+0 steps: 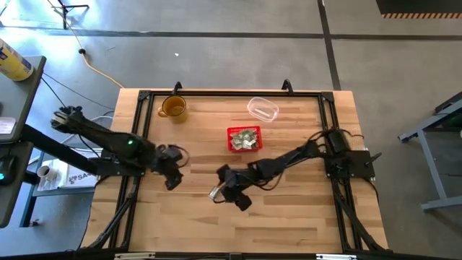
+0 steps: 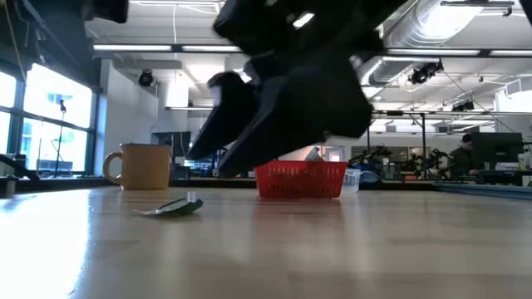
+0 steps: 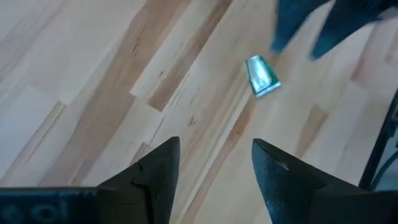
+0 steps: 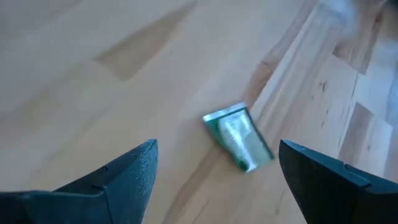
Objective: Pick and place items into bin
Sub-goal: Put the green packet into the red basket
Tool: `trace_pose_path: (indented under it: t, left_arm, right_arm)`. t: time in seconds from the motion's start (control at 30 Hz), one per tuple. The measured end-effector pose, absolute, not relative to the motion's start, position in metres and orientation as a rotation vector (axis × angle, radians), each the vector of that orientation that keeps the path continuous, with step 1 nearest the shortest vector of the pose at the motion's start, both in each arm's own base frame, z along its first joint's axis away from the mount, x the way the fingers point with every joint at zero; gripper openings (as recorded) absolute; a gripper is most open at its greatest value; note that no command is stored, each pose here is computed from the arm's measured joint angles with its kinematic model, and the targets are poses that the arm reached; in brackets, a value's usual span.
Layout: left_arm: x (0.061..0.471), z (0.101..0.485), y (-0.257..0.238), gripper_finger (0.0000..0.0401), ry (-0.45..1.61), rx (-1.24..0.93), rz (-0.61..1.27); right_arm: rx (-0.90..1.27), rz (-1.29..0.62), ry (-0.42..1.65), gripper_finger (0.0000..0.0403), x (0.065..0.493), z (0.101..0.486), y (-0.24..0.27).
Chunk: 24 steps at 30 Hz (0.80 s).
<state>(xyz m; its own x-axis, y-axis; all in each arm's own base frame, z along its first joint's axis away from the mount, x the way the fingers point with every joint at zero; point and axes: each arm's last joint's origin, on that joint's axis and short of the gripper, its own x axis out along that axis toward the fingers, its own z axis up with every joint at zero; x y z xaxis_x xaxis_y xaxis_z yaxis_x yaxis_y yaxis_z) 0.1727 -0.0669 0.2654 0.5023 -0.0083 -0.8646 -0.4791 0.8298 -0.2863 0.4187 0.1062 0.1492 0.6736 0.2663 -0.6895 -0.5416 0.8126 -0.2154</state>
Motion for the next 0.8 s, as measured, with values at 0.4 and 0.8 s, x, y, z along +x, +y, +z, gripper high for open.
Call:
trace_pose_path:
  t: [0.4, 0.8]
  left_arm:
    - [0.161, 0.265, -0.072, 0.0234, 0.946, -0.535, 0.353]
    - [0.160, 0.265, -0.070, 0.0234, 0.920, -0.398, 0.348]
  right_arm:
    - [-0.312, 0.419, 0.980, 0.0271, 0.478, 0.110, 0.083]
    - [0.004, 0.137, 1.219, 0.0026, 0.459, 0.151, 0.032]
